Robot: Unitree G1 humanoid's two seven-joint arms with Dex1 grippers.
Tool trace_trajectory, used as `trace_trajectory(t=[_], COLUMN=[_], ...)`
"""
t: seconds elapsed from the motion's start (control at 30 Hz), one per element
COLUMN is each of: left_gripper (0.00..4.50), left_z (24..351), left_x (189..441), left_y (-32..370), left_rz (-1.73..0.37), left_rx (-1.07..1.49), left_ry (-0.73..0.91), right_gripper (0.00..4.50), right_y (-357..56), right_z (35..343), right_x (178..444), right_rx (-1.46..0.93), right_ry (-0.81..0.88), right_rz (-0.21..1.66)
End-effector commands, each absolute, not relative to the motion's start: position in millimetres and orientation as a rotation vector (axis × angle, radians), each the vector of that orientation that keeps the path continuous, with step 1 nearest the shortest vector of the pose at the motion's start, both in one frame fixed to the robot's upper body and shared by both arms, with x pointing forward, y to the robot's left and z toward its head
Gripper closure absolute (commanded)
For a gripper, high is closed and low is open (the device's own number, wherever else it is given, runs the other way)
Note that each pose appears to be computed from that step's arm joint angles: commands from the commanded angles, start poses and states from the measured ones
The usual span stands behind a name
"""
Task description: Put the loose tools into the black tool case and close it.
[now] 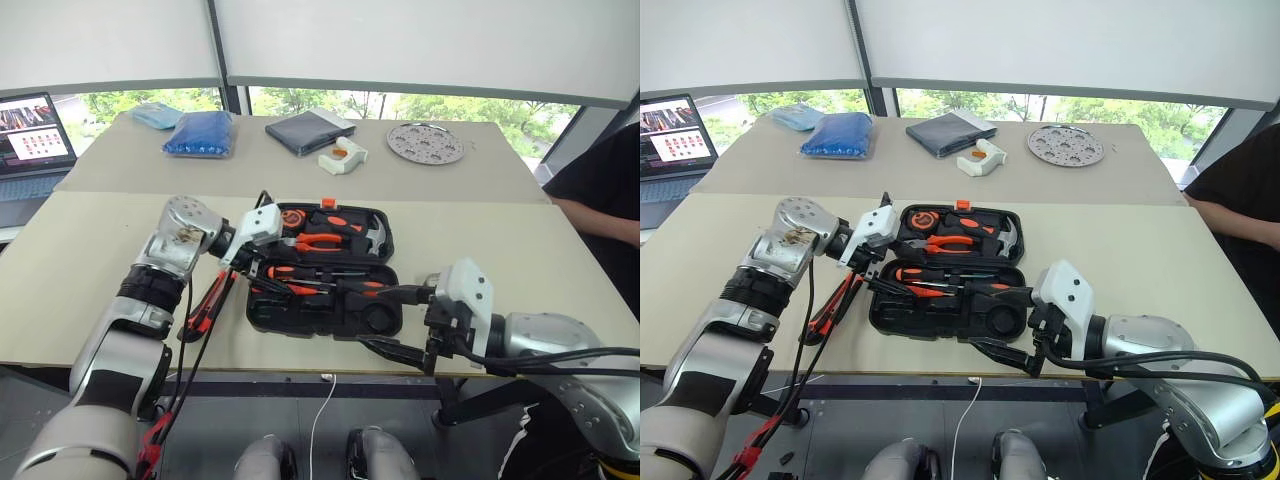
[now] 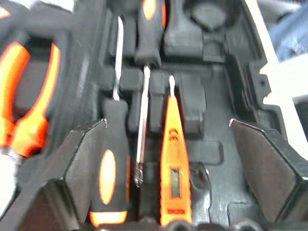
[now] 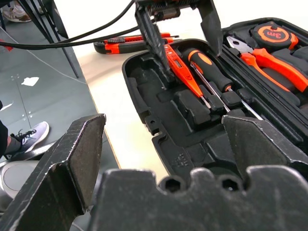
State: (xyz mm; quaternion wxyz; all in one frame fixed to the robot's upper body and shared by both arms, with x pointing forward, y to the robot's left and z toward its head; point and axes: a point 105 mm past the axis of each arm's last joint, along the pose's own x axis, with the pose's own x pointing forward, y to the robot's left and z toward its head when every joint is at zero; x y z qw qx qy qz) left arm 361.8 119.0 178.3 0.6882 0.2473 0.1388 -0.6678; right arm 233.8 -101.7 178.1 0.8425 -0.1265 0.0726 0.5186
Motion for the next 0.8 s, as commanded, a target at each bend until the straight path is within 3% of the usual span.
trace_trajectory(t=[0.03, 0.07, 0.2, 0.4, 0.8], left_gripper=[0.56, 0.74, 2.28, 4.47, 4.47], left_z=[183, 174, 149, 147, 136], left_x=[365, 366, 363, 362, 358], left_y=[132, 136, 144, 142, 128], left_rz=[-1.43, -1.402, -1.376, -1.372, -1.409], left_rx=[0.441, 0.402, 0.373, 0.344, 0.375], left_ry=[0.192, 0.188, 0.214, 0.188, 0.204], right_gripper=[0.0, 0.0, 0.0, 0.0, 0.0], right_y=[-100, -100, -100, -99, -99], right_z=[189, 189, 190, 190, 188], right_x=[233, 233, 233, 233, 234], right_rx=[-0.267, -0.265, -0.262, -0.255, -0.242], right_ry=[0.097, 0.097, 0.098, 0.099, 0.11], right_rz=[1.1, 1.099, 1.099, 1.102, 1.092])
